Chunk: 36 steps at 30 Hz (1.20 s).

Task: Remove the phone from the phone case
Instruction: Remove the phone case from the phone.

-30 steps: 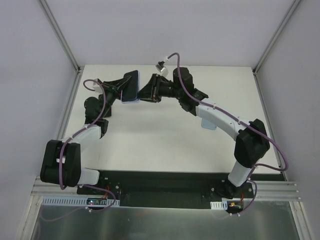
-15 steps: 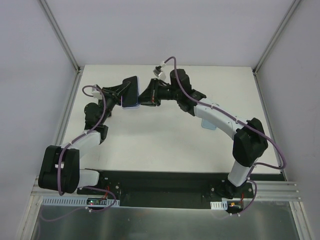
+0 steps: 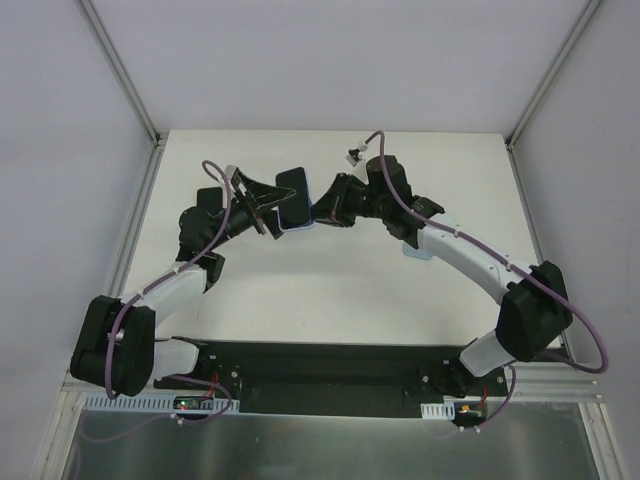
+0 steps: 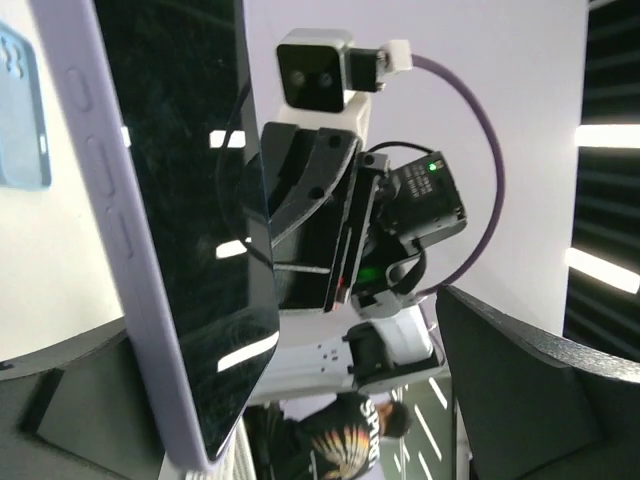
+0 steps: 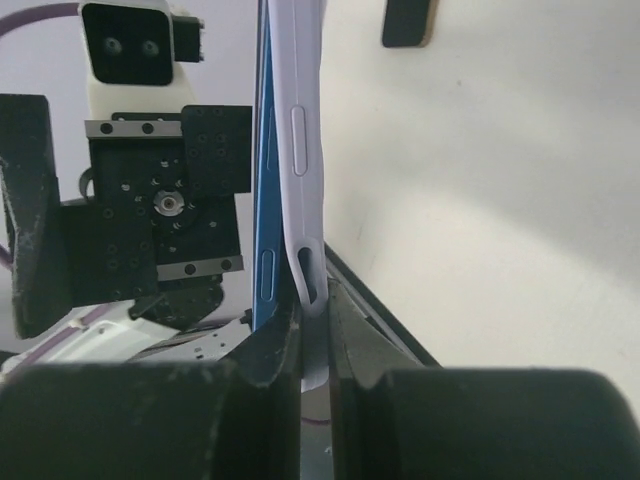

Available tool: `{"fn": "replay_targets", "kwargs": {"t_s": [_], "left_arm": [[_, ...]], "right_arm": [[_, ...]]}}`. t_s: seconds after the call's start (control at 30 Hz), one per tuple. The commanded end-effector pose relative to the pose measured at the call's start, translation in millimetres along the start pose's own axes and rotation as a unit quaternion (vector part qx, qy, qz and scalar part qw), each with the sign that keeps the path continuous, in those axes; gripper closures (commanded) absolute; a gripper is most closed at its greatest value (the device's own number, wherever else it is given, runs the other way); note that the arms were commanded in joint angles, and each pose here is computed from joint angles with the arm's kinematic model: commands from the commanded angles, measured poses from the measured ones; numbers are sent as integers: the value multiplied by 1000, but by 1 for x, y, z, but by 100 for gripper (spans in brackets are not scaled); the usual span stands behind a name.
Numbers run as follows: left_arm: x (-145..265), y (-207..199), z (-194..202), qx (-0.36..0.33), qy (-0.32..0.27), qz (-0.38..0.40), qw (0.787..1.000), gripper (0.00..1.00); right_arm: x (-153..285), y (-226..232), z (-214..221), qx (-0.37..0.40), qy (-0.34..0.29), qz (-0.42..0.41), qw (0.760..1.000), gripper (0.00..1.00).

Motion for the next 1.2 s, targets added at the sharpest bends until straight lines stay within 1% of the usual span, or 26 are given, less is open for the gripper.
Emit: {"fn": "replay_targets", "kwargs": {"t_s": [0.0,0.03,0.07,0.1,0.13,0.17,0.2,0.23,0.27,0.3,0.33,0.37,0.4,0.5,0.53,0.57,0.6,0.63,0.7,0.73,0.83,1.0,1.17], "left_arm": [[4,-29,8,-96,56,36,993,1],[5,-29,8,-118,62,30,991,1],[7,-17,9,-100,74,-8,992,1],[8,-13,9,-104,77,-22,991,1],[10,-14,10,-141,78,-28,987,1],[10,-9,10,-143,81,-52,985,1],[14,7,12,-117,91,-105,983,1],[14,5,10,-163,95,-121,975,1],[16,8,9,-172,97,-146,969,1],[23,27,12,-177,106,-209,956,1],[20,23,9,-189,106,-222,951,1],[19,27,10,-190,111,-237,946,1],[19,33,16,-187,127,-253,941,1],[11,47,26,-187,154,-281,929,1],[5,56,36,-183,174,-298,920,1],[2,60,40,-181,184,-304,917,1],[0,65,46,-176,195,-309,914,1],[-3,75,55,-169,212,-318,908,2],[-5,83,62,-166,228,-325,903,5],[-7,90,70,-164,241,-331,898,8],[-9,98,78,-159,254,-339,892,13],[-16,101,88,-166,263,-346,885,16],[-26,114,98,-164,276,-361,876,18]], "right_arm": [[41,-24,-23,33,-105,87,990,99],[46,-30,-23,47,-109,103,988,99],[51,-33,-22,53,-113,115,985,99],[60,-39,-18,56,-112,138,982,99],[65,-44,-19,61,-124,157,978,99],[70,-47,-19,74,-126,171,974,99],[77,-56,-17,74,-133,201,968,99],[81,-59,-17,79,-138,218,963,99],[84,-63,-15,94,-136,237,957,99],[88,-72,-13,96,-138,272,948,99],[91,-77,-15,104,-149,292,939,99],[89,-79,-10,114,-142,303,935,99],[89,-87,-9,122,-145,332,924,99],[78,-96,3,146,-130,362,912,99],[76,-98,6,150,-127,368,909,99],[72,-98,11,157,-123,371,907,99],[70,-104,12,162,-123,386,900,99],[68,-106,14,165,-120,392,897,99],[63,-110,19,172,-110,399,894,99],[60,-111,21,175,-104,400,894,99],[53,-118,26,180,-89,405,892,99],[42,-121,33,186,-72,405,892,99],[32,-120,40,190,-59,403,893,99]]}}
Point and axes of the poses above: each gripper's point midway between its finger pads, its own x axis back along the fingers, its own y axis along the line the jaws close on, z = x × y, the point moved 5 cm from there along x, back along the fingers, and after that the axes turned 12 degrees about -x, right-handed, at the moved point
